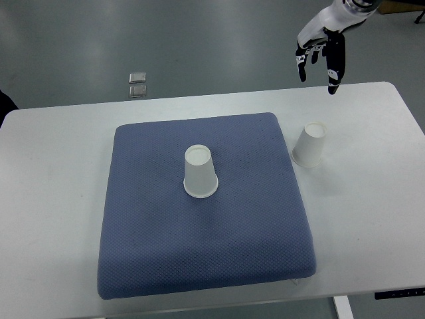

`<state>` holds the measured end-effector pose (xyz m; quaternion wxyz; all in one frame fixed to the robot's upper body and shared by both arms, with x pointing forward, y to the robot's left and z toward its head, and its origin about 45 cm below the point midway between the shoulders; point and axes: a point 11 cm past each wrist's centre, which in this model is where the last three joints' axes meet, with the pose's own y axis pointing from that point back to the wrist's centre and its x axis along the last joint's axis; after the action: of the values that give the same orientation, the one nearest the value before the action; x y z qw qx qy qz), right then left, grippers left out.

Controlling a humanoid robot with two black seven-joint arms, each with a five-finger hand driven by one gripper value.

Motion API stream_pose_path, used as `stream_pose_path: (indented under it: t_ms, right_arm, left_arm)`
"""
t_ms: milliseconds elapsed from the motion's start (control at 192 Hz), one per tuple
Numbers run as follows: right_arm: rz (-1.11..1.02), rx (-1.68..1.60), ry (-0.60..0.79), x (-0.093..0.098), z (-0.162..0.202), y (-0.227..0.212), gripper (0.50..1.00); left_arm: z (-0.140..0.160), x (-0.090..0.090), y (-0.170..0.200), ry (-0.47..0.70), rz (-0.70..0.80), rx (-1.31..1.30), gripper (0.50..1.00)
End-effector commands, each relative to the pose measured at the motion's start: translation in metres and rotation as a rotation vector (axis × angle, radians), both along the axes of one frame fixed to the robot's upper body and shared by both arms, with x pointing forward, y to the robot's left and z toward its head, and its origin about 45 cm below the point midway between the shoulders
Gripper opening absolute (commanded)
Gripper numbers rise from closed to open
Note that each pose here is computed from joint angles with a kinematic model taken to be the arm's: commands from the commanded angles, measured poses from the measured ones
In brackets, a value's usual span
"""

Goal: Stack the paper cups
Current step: 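Raise the right hand and move it above the loose white paper cup, then lower the right hand around the loose paper cup and close fingers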

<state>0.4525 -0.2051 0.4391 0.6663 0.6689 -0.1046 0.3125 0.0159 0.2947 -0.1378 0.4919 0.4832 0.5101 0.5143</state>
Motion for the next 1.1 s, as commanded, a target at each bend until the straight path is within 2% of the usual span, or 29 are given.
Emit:
stream_pose_path:
  t_ms: [0, 166, 307, 369, 452, 707, 894, 1096]
  right_arm:
    - [-0.004, 0.041, -0.014, -0.009, 0.019, 0.004, 0.926]
    - [-0.036, 0.150, 0.000, -0.027, 0.036, 0.004, 0.926]
    - [-0.048, 0.152, 0.013, -0.025, 0.029, 0.000, 0.924]
    - [-0.066, 0.151, 0.045, -0.021, 0.011, -0.005, 0.924]
    - [-0.078, 0.165, -0.025, -0.006, -0.008, -0.011, 0.924]
    - [-0.218, 0.178, -0.093, 0.025, -0.087, -0.042, 0.921]
    - [-0.340, 0.222, -0.120, 0.035, -0.130, -0.040, 0.921]
    - [-0.389, 0.177, -0.119, 0.030, -0.166, -0.042, 0.924]
  left_arm:
    - [0.000, 0.000, -0.002, -0.001, 0.000, -0.005, 1.000]
    - [0.000, 0.001, -0.005, -0.002, -0.002, -0.013, 1.000]
    - [0.000, 0.001, -0.004, -0.001, -0.001, -0.010, 1.000]
    - [0.000, 0.000, -0.002, 0.000, 0.000, -0.004, 1.000]
    - [0.000, -0.001, 0.000, 0.001, 0.002, 0.000, 1.000]
    - [0.000, -0.003, 0.001, 0.006, 0.007, 0.003, 1.000]
    - [0.000, -0.003, 0.001, 0.006, 0.007, 0.005, 1.000]
    - [0.000, -0.004, 0.001, 0.007, 0.007, 0.005, 1.000]
